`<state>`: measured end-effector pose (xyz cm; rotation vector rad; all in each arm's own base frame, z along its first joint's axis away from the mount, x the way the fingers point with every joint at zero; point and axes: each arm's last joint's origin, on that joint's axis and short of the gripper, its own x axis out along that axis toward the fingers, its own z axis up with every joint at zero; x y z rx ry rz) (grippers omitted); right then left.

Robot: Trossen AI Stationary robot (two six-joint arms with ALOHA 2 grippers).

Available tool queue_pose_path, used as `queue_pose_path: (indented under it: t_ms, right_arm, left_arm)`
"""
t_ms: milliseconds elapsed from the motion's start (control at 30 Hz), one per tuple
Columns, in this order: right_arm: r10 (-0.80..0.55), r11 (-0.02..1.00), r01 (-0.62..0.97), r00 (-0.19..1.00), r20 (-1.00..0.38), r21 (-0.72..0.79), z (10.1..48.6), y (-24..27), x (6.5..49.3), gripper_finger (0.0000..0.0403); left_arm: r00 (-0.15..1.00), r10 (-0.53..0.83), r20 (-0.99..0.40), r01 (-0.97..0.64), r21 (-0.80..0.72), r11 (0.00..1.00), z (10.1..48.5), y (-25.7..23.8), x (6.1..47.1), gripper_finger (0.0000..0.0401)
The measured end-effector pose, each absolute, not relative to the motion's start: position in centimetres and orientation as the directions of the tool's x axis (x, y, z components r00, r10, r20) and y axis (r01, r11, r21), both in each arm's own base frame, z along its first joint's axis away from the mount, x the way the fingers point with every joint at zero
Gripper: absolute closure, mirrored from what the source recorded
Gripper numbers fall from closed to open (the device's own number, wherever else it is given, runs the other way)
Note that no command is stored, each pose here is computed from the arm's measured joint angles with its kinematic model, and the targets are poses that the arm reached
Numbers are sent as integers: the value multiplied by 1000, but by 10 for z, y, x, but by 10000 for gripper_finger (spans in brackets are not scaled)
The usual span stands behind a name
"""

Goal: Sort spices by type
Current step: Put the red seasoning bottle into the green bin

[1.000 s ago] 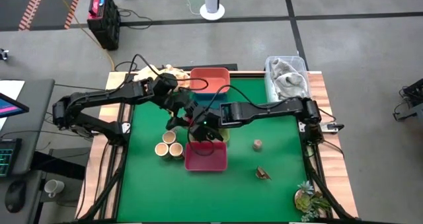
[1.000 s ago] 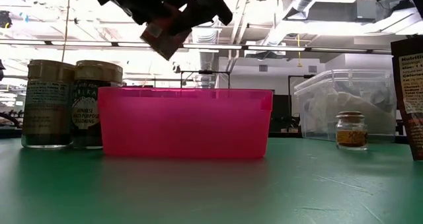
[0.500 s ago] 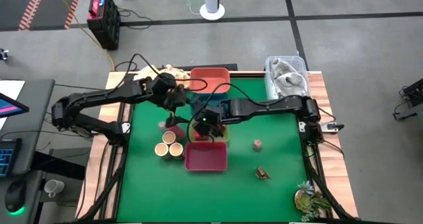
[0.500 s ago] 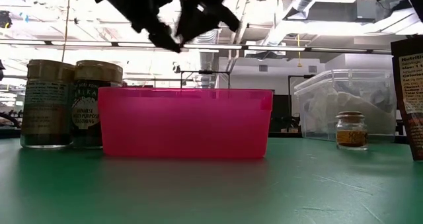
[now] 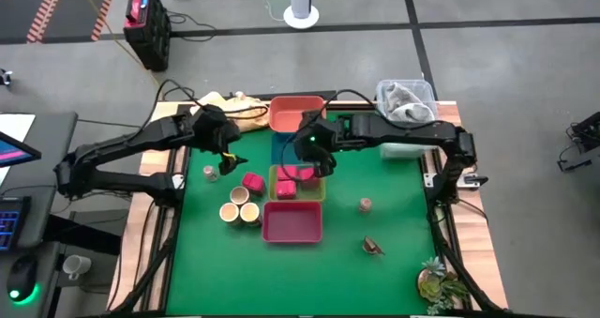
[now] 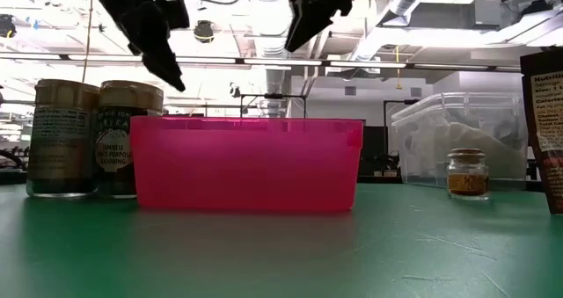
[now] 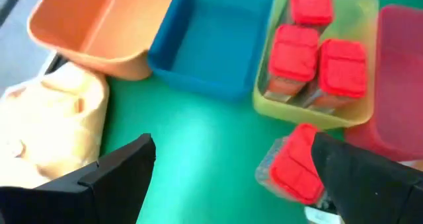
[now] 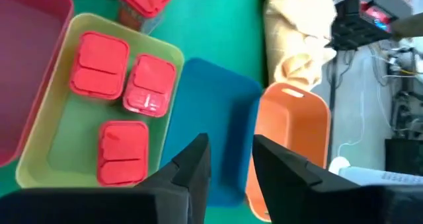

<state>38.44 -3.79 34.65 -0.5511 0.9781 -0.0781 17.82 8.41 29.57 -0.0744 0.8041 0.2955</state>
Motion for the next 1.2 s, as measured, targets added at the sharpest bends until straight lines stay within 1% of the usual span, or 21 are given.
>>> queue_pose_path:
  t_ms: [100, 300, 467, 600, 700, 767, 933, 1033, 1200]
  right_arm:
    - [-304, 868, -157, 581, -754, -471, 345, -39, 379, 250]
    - [-300, 887, -136, 557, -774, -442, 331, -38, 373, 249]
    - [-311, 896, -104, 546, -778, -431, 317, -44, 363, 249]
    - [-333, 907, -26, 566, -754, -420, 314, -54, 343, 249]
    - [-357, 906, 49, 624, -695, -421, 314, -58, 325, 249]
    - [-372, 901, 93, 671, -641, -424, 314, -60, 314, 249]
    - [-399, 885, 202, 796, -456, -420, 320, -59, 292, 249]
    - [-404, 882, 249, 837, -369, -401, 321, -56, 284, 249]
    - [-408, 879, 284, 864, -296, -382, 317, -55, 275, 249]
  left_arm:
    - [642, 206, -738, -260, 43, 965, 289, 84, 183, 15]
    - [599, 99, -795, -167, -3, 986, 277, 85, 210, 15]
    - [491, 11, -871, -50, -15, 999, 265, 80, 237, 15]
    - [434, -30, -901, 40, -14, 999, 263, 70, 249, 15]
    - [420, -41, -906, 93, -2, 996, 264, 63, 254, 15]
    - [417, -24, -908, 108, 23, 994, 264, 61, 257, 15]
    - [364, -26, -931, 126, 22, 992, 251, 56, 265, 15]
    - [338, -25, -941, 158, 30, 987, 244, 50, 271, 15]
    - [322, 19, -947, 228, 97, 969, 242, 41, 273, 15]
